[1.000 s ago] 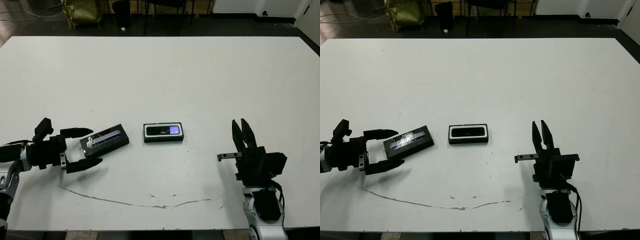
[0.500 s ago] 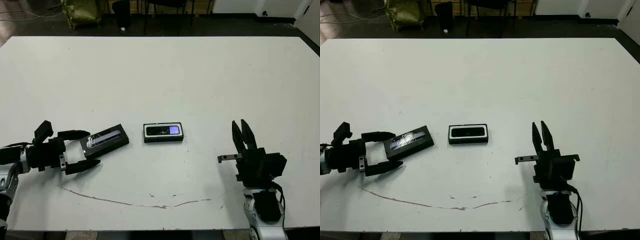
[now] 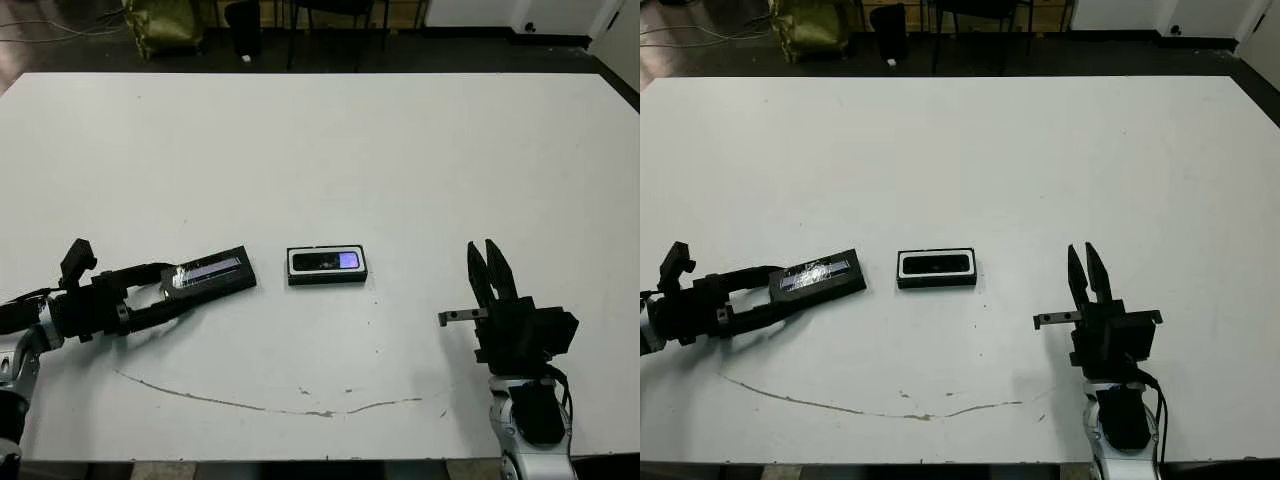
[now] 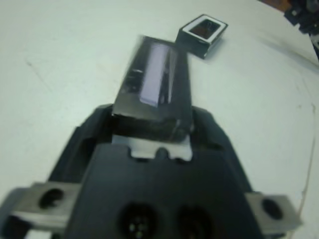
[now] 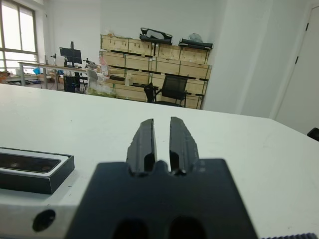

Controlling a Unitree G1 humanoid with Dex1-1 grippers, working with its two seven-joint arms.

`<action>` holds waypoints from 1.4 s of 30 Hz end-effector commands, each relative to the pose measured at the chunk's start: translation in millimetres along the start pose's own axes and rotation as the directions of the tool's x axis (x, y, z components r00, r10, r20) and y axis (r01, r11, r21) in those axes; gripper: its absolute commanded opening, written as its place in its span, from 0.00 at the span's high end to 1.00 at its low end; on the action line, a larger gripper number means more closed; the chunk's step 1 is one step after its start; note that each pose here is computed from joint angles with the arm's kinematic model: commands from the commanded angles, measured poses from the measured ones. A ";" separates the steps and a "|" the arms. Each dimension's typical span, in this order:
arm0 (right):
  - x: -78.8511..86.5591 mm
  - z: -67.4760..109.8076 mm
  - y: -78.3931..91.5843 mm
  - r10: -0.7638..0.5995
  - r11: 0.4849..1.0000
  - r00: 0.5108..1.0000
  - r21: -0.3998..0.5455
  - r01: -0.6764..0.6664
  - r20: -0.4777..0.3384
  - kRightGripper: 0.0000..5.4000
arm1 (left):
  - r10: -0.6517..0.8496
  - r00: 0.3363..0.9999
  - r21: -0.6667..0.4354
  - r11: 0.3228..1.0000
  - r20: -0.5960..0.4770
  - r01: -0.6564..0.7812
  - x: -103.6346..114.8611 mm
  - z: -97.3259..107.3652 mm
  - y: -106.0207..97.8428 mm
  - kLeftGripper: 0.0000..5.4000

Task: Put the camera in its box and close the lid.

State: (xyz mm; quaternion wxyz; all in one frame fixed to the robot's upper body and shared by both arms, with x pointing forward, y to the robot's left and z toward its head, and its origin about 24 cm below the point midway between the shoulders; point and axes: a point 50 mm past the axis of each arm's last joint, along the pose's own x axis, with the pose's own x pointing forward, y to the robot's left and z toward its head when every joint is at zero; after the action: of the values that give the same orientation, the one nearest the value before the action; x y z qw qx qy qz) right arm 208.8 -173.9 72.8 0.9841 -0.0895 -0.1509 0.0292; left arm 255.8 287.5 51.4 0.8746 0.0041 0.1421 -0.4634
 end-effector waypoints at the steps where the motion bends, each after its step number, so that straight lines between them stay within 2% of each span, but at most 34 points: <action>1: -2.9 -3.2 -0.6 0.002 1.000 0.999 -0.003 -0.002 -0.040 1.00 | -0.043 0.999 -0.046 0.998 -0.030 0.041 -1.6 -6.9 -2.6 0.59; 5: -3.0 -3.7 -0.7 0.000 1.000 0.999 -0.007 0.000 -0.040 1.00 | -0.074 0.996 -0.015 0.997 -0.055 0.074 -3.4 -1.3 -1.3 0.64; 16: -3.2 -3.7 1.4 -0.012 1.000 0.998 -0.017 0.011 -0.058 1.00 | -0.091 0.996 0.046 0.995 -0.018 0.092 -5.2 19.7 0.6 0.64; 19: -3.0 -3.8 1.6 -0.012 1.000 0.998 -0.023 0.010 -0.056 1.00 | -0.037 0.999 0.082 0.996 0.027 0.035 -4.0 32.9 -1.5 0.64; 25: -3.4 -3.8 1.8 -0.011 1.000 0.999 -0.025 0.009 -0.053 1.00 | 0.025 0.980 0.173 0.983 0.198 -0.060 5.5 64.8 -7.2 0.64; 30: -3.7 -4.8 1.5 -0.010 1.000 0.999 -0.025 0.008 -0.050 1.00 | 0.037 0.966 0.236 0.967 0.255 -0.099 14.7 88.9 -11.1 0.64; 34: -3.9 -3.7 2.4 -0.011 1.000 0.999 -0.009 0.011 -0.053 1.00 | 0.025 0.972 0.298 0.950 0.235 -0.096 29.7 103.1 -13.3 0.64; 42: -4.6 -2.9 3.1 -0.016 1.000 0.998 -0.012 0.015 -0.067 1.00 | -0.070 0.993 0.340 0.940 0.097 0.033 63.5 103.6 -10.8 0.64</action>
State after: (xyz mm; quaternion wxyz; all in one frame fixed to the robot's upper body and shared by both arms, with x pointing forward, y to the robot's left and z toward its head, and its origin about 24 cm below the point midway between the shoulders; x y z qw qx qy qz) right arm 207.4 -170.2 73.7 0.9853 -0.0936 -0.1414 0.0219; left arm 304.0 217.4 142.1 0.8599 0.1230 -0.0098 -0.4953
